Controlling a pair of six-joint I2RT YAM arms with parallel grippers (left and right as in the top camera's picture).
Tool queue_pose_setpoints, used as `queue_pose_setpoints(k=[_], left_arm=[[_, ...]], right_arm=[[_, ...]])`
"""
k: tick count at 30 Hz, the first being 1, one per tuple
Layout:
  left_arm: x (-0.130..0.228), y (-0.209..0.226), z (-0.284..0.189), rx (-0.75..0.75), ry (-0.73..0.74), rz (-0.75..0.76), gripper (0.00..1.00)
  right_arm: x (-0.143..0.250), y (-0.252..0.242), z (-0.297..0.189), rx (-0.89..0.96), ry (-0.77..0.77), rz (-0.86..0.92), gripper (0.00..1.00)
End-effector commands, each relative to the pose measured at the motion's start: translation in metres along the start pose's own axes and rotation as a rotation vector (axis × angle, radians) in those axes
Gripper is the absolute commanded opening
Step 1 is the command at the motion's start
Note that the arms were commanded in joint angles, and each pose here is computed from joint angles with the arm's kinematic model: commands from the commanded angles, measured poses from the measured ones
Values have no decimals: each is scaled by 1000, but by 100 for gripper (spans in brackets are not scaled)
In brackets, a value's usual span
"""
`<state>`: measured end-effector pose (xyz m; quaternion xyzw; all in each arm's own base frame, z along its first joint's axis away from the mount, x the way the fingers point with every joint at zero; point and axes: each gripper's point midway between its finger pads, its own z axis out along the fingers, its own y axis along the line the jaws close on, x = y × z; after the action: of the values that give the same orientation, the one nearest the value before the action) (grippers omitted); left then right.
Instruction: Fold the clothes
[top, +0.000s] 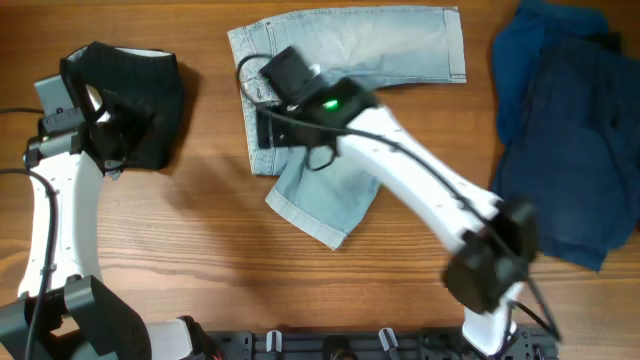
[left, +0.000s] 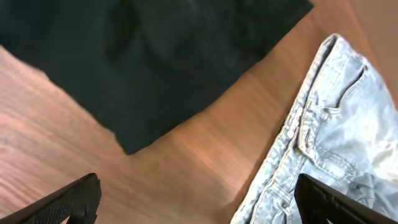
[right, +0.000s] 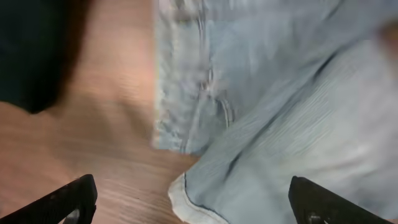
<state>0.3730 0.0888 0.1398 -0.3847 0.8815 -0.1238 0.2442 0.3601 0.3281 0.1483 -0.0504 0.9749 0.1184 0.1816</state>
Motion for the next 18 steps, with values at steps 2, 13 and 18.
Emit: queue_pose_setpoints(k=[2, 13, 18], left_arm=[[-1, -5, -10, 19, -5, -19, 100], [4, -1, -10, 6, 17, -24, 100], [6, 0, -10, 2, 24, -26, 100]], right_arm=[[41, -20, 65, 179, 115, 211, 100], [65, -25, 105, 201, 204, 165, 17], [59, -11, 106, 108, 209, -9, 4]])
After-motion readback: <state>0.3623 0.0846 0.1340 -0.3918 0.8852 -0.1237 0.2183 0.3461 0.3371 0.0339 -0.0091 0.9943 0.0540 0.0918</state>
